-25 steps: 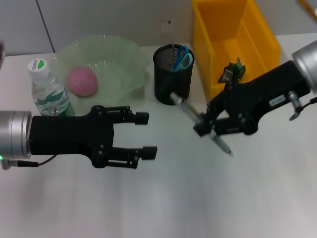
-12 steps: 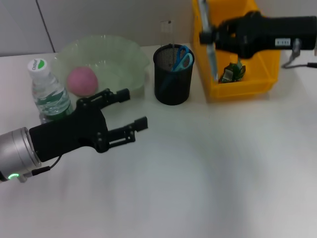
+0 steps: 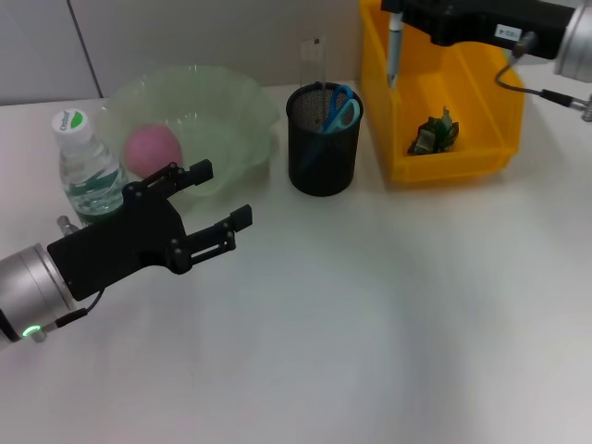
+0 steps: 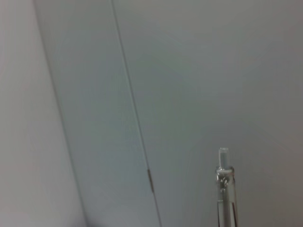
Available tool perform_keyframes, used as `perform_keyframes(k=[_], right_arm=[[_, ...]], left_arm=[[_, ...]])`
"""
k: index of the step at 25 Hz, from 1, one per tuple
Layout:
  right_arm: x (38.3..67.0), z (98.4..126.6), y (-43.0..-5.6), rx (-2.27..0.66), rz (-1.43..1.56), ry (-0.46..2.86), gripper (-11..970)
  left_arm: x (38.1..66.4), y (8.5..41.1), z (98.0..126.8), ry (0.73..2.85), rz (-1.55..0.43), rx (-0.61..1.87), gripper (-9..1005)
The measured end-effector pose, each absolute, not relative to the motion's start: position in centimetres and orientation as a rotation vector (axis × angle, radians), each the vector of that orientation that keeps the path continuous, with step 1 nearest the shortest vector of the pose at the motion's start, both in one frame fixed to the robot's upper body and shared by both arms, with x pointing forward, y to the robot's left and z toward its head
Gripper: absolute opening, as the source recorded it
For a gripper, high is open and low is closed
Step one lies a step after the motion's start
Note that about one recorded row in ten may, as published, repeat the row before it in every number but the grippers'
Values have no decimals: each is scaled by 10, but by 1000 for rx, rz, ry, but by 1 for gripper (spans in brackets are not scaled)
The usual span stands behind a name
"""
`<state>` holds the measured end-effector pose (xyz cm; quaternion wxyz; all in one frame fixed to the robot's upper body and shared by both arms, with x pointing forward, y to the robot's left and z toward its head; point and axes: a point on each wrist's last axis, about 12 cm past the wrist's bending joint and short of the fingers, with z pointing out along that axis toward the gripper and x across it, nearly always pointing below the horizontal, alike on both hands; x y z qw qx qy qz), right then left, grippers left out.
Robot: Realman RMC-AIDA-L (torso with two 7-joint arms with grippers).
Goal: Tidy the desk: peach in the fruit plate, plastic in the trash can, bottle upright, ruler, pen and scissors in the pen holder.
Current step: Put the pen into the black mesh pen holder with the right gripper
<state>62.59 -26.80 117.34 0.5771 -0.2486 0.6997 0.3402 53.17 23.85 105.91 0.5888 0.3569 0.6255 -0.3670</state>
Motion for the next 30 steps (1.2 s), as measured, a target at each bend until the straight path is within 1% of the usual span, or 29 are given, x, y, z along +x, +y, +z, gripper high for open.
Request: perform_keyframes(k=[8,16,30], right_arm=[[644,1156,-240,-535,792,1649,155],[643,1142,-231,-495,811,1612,157],[639,1111,-214,-497,730,1628,161]], left_arm=[[534,238,1056,1472,-827,814,810],[533,239,1056,1477,-833,810,811],[529,240,1051,1499,-836,820,811]])
